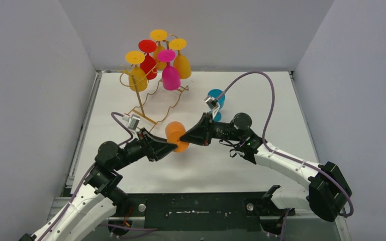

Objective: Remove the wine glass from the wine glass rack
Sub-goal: Place the wine glass at the center of the board.

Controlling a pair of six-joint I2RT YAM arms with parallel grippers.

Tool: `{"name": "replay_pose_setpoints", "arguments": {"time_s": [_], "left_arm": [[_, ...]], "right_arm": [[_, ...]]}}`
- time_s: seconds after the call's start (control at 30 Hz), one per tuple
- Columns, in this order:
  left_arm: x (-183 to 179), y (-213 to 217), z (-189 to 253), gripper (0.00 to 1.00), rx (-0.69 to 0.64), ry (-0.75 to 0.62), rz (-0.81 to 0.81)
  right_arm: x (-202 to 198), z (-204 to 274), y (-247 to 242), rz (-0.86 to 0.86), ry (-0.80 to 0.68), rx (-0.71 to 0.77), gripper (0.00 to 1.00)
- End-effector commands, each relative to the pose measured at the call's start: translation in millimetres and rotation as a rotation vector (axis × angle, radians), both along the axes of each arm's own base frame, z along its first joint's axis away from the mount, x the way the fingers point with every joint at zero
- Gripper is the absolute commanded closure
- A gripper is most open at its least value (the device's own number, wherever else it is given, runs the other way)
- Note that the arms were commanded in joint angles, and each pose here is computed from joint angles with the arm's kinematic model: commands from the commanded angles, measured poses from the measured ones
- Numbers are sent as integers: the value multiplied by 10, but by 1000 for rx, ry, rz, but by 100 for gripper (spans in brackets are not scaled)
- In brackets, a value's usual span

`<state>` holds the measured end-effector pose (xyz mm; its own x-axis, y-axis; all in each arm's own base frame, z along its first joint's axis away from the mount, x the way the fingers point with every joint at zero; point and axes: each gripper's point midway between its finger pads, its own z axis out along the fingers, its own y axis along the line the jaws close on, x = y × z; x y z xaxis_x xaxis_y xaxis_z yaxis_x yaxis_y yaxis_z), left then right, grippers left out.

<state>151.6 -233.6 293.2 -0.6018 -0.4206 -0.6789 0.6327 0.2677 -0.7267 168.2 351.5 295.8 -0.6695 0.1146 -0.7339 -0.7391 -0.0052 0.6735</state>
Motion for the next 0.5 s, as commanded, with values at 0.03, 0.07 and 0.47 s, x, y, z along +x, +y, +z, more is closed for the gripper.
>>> {"name": "replay_pose_setpoints", "arguments": {"time_s": [0.03,0.07,0.47], "left_arm": [[-93,-61,280,66,-51,-72,-72],[-85,-70,270,66,-51,-67,-74],[-76,-87,257,89,-58,-68,-80]], "right_arm": [[-51,378,-30,-23,-139,136,100],[-59,385,-27,-21,-144,140,100],[-83,400,5,-19,-153,148,100]]}}
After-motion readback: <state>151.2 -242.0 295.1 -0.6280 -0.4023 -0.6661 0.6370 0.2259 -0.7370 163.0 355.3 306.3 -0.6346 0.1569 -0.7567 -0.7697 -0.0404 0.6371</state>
